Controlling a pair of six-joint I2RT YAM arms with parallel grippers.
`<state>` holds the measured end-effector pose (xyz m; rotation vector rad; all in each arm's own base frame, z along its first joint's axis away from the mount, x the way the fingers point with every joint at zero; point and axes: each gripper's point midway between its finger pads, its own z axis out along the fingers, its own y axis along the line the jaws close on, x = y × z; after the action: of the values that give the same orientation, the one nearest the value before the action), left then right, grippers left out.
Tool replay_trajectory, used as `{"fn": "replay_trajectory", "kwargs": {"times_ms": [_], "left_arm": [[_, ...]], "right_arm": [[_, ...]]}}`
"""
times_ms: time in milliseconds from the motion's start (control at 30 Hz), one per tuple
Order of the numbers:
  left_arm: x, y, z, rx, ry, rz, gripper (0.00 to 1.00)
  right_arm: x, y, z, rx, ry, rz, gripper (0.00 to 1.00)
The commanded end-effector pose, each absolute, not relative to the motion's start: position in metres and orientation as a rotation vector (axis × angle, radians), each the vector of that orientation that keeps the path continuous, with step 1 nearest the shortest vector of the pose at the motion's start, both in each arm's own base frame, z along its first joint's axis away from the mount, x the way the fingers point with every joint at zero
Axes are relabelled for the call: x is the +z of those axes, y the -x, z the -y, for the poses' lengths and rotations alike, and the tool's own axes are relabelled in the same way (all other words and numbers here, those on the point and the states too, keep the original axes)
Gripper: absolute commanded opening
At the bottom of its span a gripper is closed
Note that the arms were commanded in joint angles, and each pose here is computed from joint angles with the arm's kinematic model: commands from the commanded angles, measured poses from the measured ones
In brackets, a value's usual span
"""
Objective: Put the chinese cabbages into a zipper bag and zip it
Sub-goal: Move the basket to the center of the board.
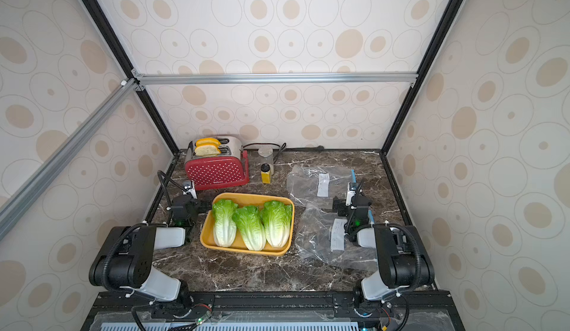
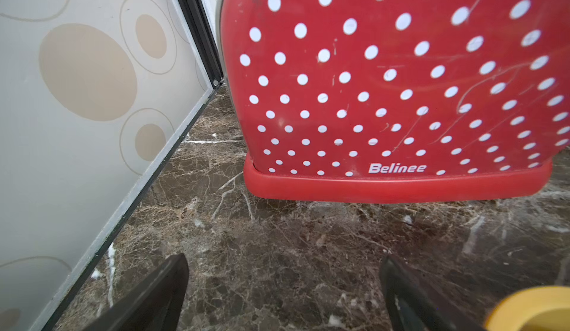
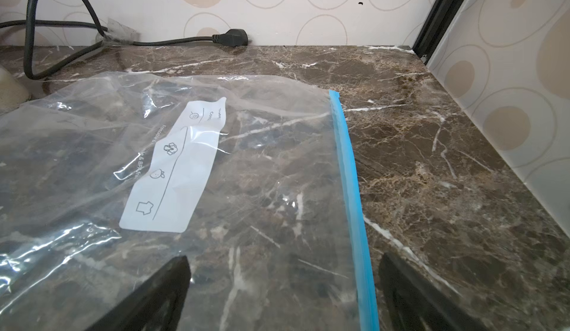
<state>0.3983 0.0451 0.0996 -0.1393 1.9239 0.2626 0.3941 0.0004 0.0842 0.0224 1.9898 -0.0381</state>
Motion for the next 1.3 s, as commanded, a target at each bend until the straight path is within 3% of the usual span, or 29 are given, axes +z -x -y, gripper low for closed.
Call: {"fn": "replay_trajectory", "kwargs": {"times_ms": [0, 533, 833, 1033, 1167, 1267], "left_arm": [[0.098, -0.398, -0.048, 0.274, 0.134, -1.932, 0.99], [0.101, -0.398, -0.047, 0.271, 0.129, -1.924, 0.99], [0.146, -0.381, -0.053, 0.261, 0.221, -1.932, 0.99], [0.181, -0.359, -0.059, 0.176, 0.437, -1.914, 0.99], [0.191, -0.333, -0.077, 0.130, 0.760, -1.854, 0.99], [0.200, -0.327, -0.065, 0.025, 0.758, -1.848, 0.99]], "right_arm": [[0.084, -0.396, 0.001, -0.052, -0.019, -1.987, 1.00], [0.086, -0.396, 0.000, -0.052, -0.018, -1.979, 1.00], [0.129, -0.393, 0.009, -0.059, -0.119, -2.049, 1.00], [0.165, -0.370, 0.011, 0.150, -0.457, -2.066, 1.00], [0.169, -0.357, -0.011, 0.308, -0.456, -2.143, 1.00], [0.169, -0.343, -0.030, 0.425, -0.443, -2.206, 1.00]]}}
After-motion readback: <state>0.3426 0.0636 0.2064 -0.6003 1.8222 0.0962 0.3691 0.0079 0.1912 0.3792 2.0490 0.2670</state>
